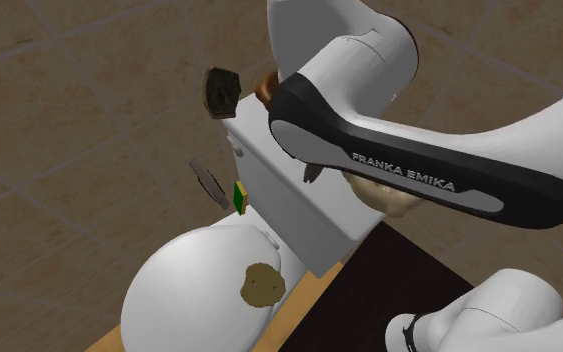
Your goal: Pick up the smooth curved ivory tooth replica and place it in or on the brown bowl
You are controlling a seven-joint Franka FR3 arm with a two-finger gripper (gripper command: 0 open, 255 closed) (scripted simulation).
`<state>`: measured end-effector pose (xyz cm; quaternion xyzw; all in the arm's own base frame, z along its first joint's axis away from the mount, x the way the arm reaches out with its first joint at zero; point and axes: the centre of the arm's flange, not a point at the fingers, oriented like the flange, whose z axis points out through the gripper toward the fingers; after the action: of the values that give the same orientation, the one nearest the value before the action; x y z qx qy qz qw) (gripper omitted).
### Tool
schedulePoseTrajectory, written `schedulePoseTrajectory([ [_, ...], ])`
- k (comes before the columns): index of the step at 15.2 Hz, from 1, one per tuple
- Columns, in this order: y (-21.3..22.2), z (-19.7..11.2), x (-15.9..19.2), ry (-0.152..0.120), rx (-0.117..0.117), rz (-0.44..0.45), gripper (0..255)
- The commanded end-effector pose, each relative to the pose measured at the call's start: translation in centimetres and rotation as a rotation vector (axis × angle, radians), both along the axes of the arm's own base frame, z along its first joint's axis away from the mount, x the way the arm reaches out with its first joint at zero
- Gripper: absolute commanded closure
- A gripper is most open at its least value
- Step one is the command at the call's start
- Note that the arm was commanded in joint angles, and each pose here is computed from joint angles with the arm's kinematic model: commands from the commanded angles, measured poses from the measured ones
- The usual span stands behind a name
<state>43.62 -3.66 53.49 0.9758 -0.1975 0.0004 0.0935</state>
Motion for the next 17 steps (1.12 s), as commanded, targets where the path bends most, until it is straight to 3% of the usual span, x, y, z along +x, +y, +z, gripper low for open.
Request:
schedulePoseTrajectory([
  [1, 0.1, 1.1, 0.1, 0.0, 0.0, 0.0, 255],
  [15, 0.1, 8.2, 0.1, 0.0, 0.0, 0.0, 255],
  [17, -1.5, 8.3, 2.1, 0.0, 0.0, 0.0, 255],
])
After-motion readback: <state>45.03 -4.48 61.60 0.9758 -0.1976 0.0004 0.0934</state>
